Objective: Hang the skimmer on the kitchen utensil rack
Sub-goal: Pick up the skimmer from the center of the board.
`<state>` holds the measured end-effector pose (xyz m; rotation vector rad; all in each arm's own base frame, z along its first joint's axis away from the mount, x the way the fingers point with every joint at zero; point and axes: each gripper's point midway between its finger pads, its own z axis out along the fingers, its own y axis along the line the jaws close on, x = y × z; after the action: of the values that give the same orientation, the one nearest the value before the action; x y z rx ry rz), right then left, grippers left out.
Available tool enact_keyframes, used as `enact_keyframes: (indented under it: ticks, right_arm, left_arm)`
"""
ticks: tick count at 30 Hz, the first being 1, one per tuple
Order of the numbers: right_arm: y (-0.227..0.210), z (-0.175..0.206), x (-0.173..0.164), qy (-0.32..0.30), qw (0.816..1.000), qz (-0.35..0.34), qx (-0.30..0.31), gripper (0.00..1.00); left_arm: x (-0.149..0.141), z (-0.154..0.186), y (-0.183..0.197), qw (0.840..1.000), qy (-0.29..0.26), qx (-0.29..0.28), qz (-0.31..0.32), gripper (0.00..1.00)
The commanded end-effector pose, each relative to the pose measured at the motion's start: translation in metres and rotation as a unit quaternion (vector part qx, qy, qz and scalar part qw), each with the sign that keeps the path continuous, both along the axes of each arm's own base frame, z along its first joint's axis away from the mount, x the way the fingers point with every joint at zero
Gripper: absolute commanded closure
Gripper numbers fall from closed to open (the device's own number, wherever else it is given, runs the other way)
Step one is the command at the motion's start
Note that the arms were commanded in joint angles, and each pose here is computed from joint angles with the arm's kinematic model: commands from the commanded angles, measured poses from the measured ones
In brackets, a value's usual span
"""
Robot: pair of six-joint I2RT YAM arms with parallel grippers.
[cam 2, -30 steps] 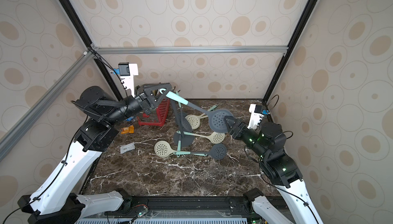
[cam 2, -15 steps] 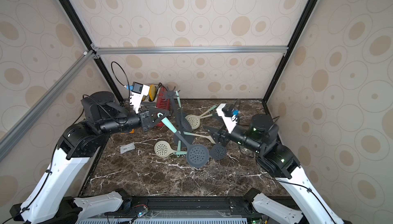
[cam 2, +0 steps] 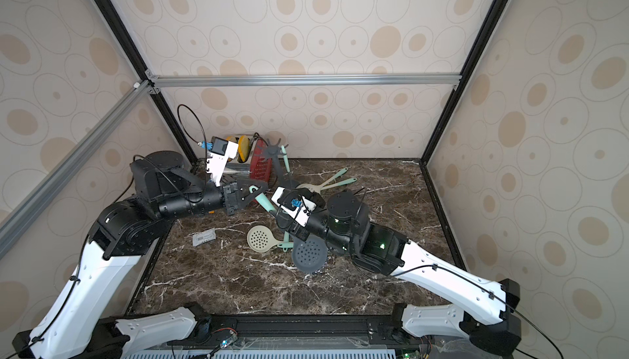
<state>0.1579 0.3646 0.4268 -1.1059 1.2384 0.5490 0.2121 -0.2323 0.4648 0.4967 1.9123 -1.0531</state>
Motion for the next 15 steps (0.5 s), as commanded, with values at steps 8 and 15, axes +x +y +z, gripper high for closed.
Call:
enact_keyframes:
  ticks: [8, 15]
  right_arm:
    - [0.002, -0.016, 0.005, -0.003, 0.998, -0.06, 0.025, 0.56]
    - [0.003, -0.021, 0.013, -0.011, 0.996, -0.082, 0.032, 0.6]
  left_arm:
    - [0.004, 0.012, 0.01, 0.999, -0.009, -0.018, 0.037, 1.0]
    - [0.01, 0.008, 0.012, 0.997, 0.022, -0.049, 0.062, 1.0]
